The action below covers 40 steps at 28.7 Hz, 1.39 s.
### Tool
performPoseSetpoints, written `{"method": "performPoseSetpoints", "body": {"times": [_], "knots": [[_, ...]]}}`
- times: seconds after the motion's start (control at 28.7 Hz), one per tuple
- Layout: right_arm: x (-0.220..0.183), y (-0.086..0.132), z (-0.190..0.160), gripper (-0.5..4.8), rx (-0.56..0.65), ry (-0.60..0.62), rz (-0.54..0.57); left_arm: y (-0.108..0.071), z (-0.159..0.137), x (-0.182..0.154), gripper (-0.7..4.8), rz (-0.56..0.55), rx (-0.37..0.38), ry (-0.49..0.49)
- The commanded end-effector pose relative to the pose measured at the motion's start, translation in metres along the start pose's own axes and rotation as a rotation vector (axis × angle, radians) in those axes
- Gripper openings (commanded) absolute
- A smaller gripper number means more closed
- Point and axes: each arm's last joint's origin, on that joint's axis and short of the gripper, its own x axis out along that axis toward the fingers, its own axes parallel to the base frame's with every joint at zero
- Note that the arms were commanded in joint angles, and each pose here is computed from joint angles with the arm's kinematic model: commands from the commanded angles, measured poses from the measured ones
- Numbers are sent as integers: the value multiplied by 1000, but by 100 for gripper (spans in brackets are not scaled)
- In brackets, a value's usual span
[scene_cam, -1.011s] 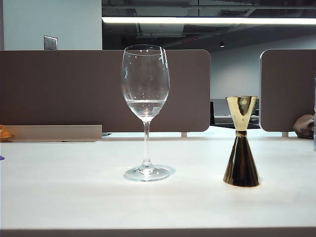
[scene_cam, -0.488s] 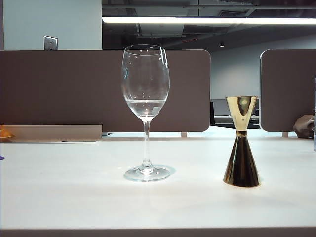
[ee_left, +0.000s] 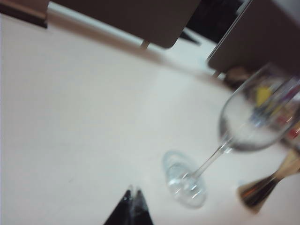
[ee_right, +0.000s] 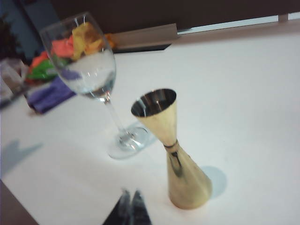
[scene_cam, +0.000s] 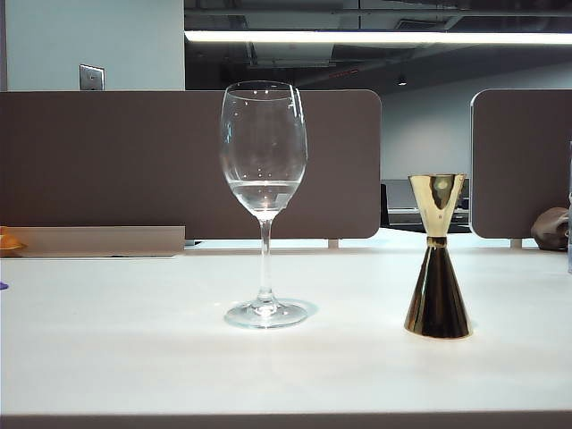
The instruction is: Pick up the jigger and pour the water inside into the glass.
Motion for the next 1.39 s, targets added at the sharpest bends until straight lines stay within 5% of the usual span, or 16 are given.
{"method": "performPoseSetpoints", "body": {"times": [0.03,0.28,0.42,0.52,0.66,0.77,0.87,0.98,1.15,1.29,1.39], "knots": [[0,3,11,13,159,-91,38,-15,25,-5,-5,-79,37,-132],[-8,14,41,-6,340,-378,111,-53,79,-31,-5,-92,201,-312],[-14,22,52,1,323,-489,187,-73,105,-49,-5,-59,234,-438],[-20,28,60,55,254,-585,228,-91,125,-68,-1,-36,255,-554],[-27,36,72,38,211,-651,253,-104,137,-80,-2,-88,307,-674],[-31,43,83,-9,122,-662,237,-109,142,-86,-3,-70,355,-676],[-34,50,98,-9,43,-616,147,-115,145,-94,-3,7,457,-617],[-41,60,113,-9,-52,-507,15,-120,151,-102,-3,145,452,-505],[-52,75,131,-9,-224,-304,-121,-126,169,-100,-4,273,591,-260],[-50,77,146,-9,-216,-198,-146,-121,191,-74,-3,300,548,-74],[-38,68,152,-9,-168,-123,-102,-108,194,-35,-4,122,463,125]]}}
